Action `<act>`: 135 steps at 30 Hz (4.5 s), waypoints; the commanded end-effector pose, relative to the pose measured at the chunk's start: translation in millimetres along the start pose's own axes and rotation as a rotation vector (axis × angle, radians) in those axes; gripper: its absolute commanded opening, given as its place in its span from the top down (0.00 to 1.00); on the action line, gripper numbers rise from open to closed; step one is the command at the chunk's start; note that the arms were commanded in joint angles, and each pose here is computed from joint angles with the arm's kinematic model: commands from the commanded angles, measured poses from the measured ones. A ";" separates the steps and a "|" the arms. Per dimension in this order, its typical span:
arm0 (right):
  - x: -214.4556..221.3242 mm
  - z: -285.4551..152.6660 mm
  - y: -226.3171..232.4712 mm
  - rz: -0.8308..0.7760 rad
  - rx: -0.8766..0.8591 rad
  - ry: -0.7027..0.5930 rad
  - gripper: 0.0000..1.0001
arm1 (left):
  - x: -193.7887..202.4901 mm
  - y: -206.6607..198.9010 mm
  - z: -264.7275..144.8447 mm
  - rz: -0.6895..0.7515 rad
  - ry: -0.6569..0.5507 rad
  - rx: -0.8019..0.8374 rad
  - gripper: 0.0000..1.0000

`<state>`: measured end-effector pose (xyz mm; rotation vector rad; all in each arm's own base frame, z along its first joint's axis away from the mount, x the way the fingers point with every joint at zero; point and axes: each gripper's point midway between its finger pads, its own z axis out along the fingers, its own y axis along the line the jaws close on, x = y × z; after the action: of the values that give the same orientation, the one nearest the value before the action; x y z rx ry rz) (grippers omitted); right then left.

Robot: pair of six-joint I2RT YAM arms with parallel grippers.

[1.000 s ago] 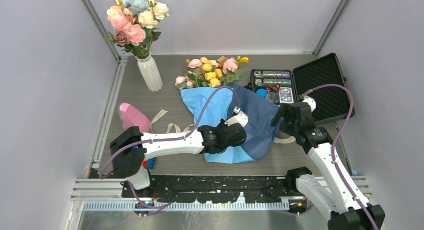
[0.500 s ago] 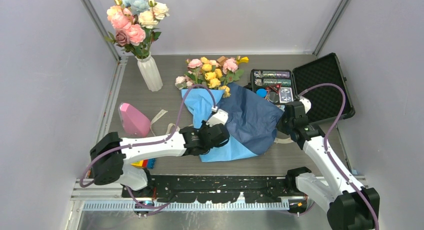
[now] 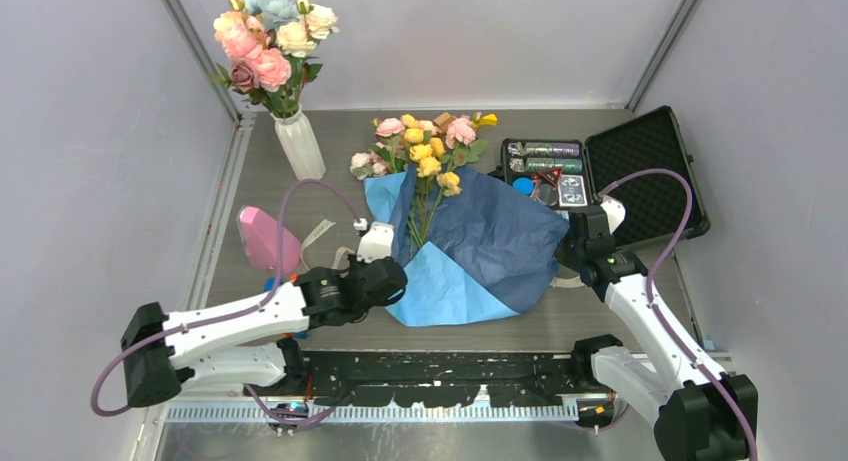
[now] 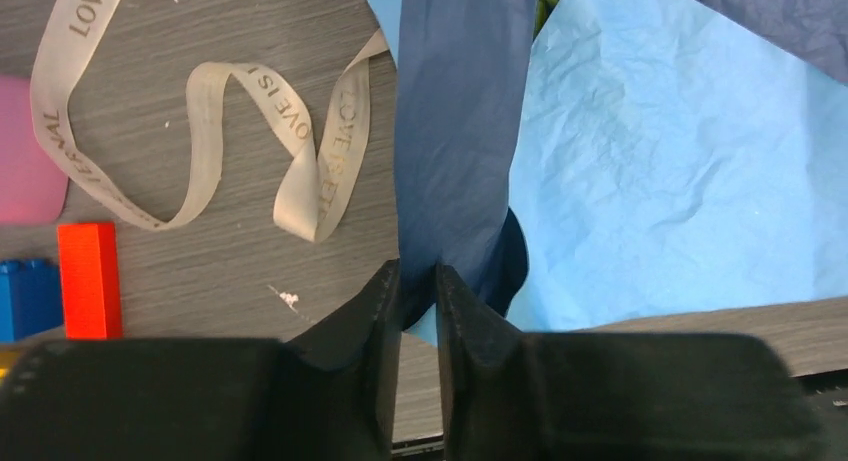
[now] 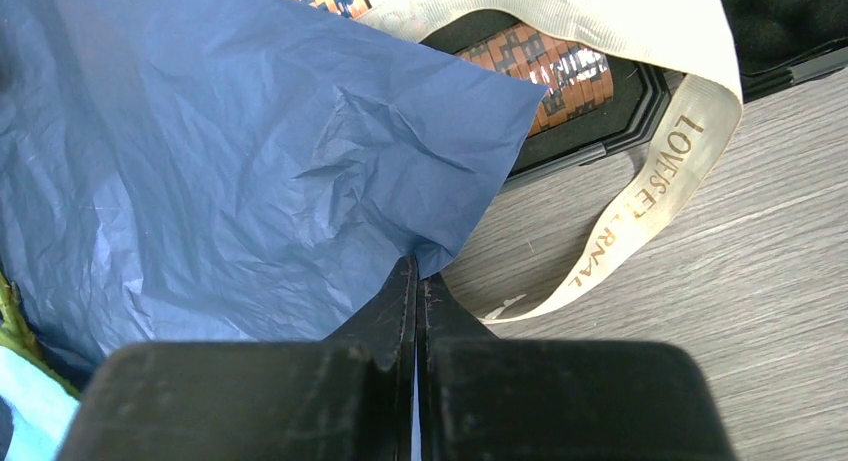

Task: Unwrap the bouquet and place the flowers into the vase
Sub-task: Unfold the wrapping paper at the center of the board.

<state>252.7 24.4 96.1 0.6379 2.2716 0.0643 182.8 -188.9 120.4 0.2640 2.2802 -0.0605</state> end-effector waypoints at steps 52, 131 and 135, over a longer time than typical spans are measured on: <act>-14.2 -3.2 12.0 0.082 -0.073 -0.084 1.00 | -172.1 -64.6 98.9 0.268 -0.009 0.030 0.83; -43.0 -64.5 84.2 0.013 -0.460 -0.066 0.20 | -105.1 112.5 -34.2 -0.428 0.010 0.123 0.22; -22.9 -58.6 114.7 0.013 -0.589 0.043 0.26 | -97.5 74.7 -13.8 -0.429 0.057 0.230 0.25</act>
<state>265.2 78.7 160.0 0.4734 2.1648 0.4732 247.5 -87.6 214.6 -0.1932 2.3382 -0.3652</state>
